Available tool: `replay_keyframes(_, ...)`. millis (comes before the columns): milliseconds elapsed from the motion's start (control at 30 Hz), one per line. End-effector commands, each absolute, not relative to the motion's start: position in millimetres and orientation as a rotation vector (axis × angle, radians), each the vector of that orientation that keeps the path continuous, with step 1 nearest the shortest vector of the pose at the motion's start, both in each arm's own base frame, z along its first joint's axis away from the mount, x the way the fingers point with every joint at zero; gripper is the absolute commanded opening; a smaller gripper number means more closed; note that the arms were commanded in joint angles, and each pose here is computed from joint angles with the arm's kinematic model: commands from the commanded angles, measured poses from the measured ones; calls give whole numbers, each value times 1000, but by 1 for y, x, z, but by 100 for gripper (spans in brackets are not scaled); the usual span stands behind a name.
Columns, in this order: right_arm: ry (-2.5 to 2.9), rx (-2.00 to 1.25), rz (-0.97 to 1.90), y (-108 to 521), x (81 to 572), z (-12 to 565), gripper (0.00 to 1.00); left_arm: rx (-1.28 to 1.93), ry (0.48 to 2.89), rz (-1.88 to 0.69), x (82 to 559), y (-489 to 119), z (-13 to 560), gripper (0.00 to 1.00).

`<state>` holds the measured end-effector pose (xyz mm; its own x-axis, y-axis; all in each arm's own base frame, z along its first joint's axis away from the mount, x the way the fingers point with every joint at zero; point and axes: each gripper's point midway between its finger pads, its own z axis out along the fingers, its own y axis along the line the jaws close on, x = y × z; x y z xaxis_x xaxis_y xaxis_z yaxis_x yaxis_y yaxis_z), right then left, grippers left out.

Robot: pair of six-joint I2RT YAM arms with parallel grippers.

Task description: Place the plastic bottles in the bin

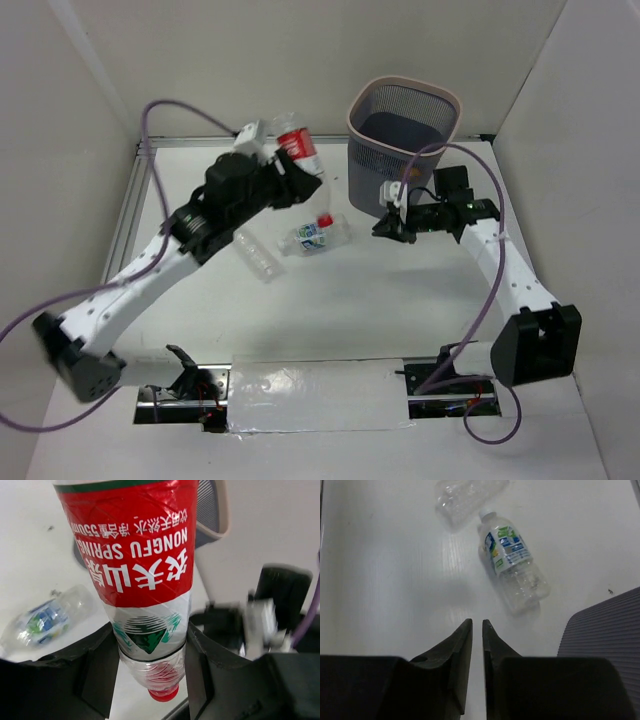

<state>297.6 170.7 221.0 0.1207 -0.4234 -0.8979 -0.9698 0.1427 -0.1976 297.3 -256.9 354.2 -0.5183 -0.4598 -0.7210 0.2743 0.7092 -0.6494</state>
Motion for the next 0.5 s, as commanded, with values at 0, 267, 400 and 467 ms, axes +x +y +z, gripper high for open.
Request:
replay_keyframes(0,1404,-1565,542,163,274,213,23,78,1586,-1026,353,-307,446,0)
replay_keyframes(267,1491,-1612,481,151,243,161,58,75,1354,-1196,445,-361,505,0)
replay_keyframes(400,1512,-1615,530,150,223,148,61,-20,1293,-1183,486,-372,506,0)
replay_keyframes(467,1504,-1613,538,150,218,148,64,-62,1229,-1115,496,-377,516,2)
